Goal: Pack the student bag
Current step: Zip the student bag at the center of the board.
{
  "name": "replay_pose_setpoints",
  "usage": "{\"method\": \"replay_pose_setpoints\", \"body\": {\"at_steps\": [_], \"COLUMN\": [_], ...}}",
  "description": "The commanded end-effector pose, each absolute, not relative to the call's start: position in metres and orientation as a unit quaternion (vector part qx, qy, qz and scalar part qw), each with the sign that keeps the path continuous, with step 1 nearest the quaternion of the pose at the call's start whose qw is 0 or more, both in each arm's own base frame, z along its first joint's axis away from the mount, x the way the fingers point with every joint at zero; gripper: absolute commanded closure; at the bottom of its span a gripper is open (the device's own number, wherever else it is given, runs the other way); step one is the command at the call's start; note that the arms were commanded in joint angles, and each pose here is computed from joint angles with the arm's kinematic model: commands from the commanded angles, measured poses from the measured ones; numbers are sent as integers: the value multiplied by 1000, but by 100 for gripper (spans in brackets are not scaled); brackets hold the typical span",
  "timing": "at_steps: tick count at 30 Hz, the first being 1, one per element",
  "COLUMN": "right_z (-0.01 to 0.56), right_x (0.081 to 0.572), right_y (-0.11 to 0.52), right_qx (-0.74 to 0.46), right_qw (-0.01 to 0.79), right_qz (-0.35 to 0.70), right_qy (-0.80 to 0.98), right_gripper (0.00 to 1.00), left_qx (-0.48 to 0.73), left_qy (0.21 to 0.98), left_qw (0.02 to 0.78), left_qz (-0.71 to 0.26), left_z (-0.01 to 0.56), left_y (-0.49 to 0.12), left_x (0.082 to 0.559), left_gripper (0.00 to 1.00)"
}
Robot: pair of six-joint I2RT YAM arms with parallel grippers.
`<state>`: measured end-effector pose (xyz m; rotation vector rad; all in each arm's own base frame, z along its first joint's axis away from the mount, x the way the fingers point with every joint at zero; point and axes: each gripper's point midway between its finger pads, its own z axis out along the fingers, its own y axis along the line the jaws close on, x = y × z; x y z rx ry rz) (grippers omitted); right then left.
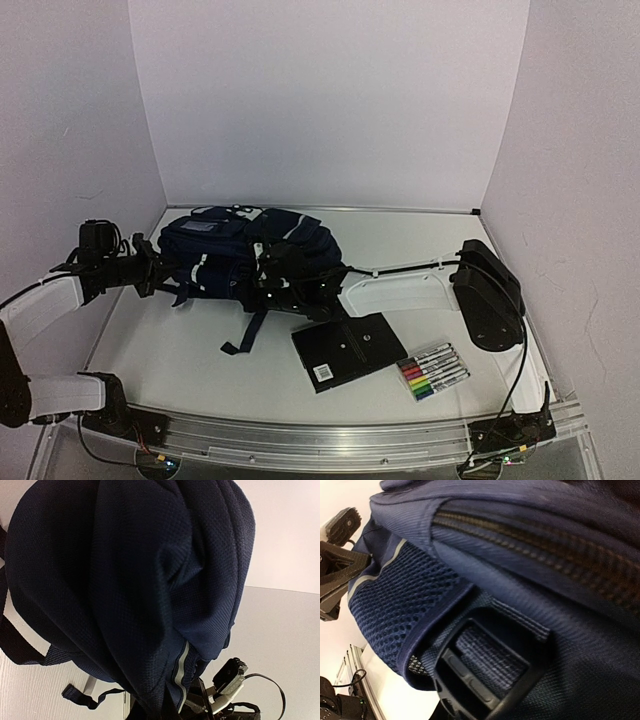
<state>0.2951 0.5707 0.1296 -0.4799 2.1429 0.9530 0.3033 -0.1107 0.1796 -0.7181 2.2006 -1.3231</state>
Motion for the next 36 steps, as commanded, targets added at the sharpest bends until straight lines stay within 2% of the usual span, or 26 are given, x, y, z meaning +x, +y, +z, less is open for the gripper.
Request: {"method": "replay_pose_setpoints", "body": {"at_steps": [1, 24, 36], "right_z": [144, 145, 147], "right_x": [309, 312, 314], "right_y": [578, 591, 610], "right_qx": [-190, -191, -178], "right_qw": [405, 411, 409], "right_qz": [388, 407, 427], "right_qy": [806, 793, 787], "right_gripper": [81, 75, 82], "left_qx": [-193, -194, -197], "left_qy": [785, 786, 785], "left_qw": [281, 280, 278], "left_qz": [-518, -516, -517], "left_z": [228, 228, 225], "left_y": [-120, -120, -120], "left_x": [312, 311, 310], "left_gripper": [100, 100, 100]}}
